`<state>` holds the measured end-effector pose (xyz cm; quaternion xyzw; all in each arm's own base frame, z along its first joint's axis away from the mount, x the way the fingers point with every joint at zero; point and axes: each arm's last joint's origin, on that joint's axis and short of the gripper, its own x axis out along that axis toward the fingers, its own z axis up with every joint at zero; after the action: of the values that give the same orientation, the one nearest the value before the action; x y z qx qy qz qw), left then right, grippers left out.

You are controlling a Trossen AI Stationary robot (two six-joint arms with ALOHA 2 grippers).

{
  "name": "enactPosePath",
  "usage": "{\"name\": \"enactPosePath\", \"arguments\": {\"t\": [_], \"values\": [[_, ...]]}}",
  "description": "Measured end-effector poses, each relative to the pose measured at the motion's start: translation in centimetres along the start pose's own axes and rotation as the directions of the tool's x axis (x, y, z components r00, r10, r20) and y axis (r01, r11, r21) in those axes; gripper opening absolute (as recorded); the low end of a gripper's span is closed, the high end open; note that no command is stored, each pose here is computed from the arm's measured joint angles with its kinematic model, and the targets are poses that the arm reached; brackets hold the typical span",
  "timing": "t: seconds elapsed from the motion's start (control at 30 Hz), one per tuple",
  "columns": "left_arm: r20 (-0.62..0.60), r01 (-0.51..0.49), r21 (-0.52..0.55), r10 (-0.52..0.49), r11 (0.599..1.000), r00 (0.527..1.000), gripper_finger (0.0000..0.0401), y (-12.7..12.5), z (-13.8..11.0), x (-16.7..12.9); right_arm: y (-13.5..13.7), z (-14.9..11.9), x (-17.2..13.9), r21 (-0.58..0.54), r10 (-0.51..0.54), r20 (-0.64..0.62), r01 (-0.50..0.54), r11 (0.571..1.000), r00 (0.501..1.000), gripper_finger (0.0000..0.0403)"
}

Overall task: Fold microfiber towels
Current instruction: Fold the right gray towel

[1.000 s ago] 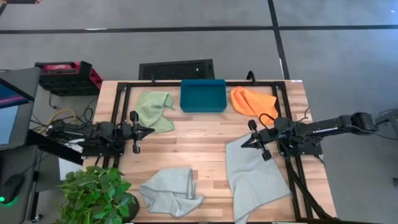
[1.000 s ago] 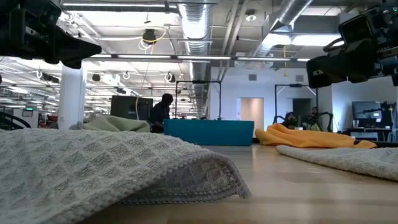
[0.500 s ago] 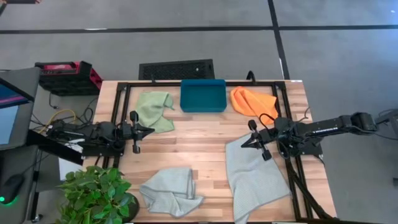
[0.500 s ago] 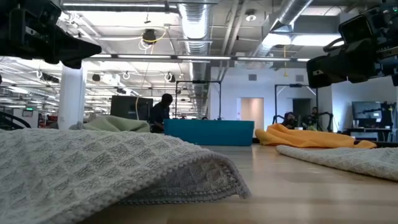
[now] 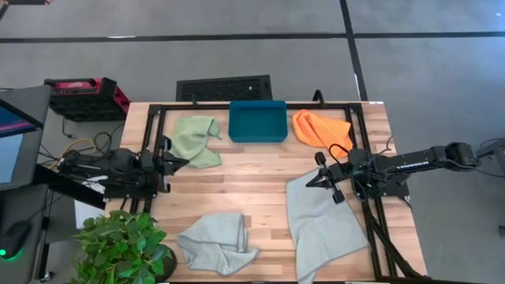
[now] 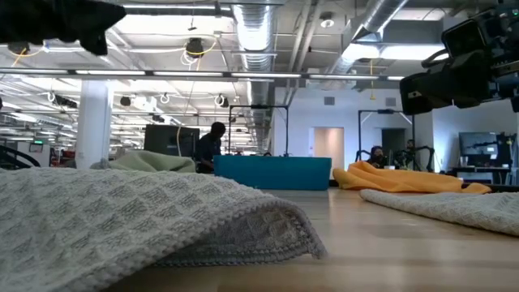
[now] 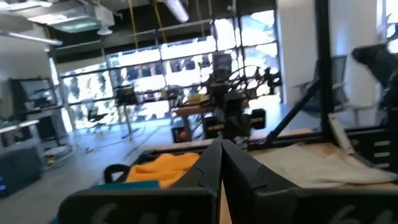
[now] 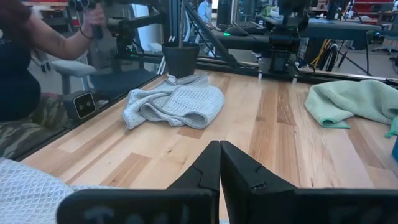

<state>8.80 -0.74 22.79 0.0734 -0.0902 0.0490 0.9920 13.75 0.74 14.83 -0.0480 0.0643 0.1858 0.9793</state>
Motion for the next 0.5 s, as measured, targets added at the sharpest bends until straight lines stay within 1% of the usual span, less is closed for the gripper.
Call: {"name": "enactPosePath", "arguments": {"t": [0.13, 0.27, 0.37, 0.5], "values": [[-0.091, -0.034, 0.043, 0.038, 0.999, 0.995, 0.0, 0.3, 2.3, 1.3, 0.0, 0.0, 0.0, 0.0, 0.0, 0.0, 0.0, 1.0, 1.0, 0.0033], [-0.256, -0.038, 0.069, 0.055, 0.997, 0.965, 0.0, 0.1, 3.8, 3.3, 0.0, 0.0, 0.0, 0.0, 0.0, -0.001, 0.0, 1.0, 1.0, 0.0033], [-0.423, -0.053, 0.051, 0.07, 0.997, 0.903, 0.0, 0.0, 4.4, 4.7, 0.0, 0.0, 0.0, 0.0, 0.0, -0.001, 0.0, 1.0, 1.0, 0.0033], [-0.558, -0.09, -0.01, 0.07, 0.996, 0.827, 0.0, -0.3, 5.2, 6.5, 0.0, 0.0, 0.0, 0.0, 0.0, -0.001, 0.0, 1.0, 1.0, 0.0033]]}}
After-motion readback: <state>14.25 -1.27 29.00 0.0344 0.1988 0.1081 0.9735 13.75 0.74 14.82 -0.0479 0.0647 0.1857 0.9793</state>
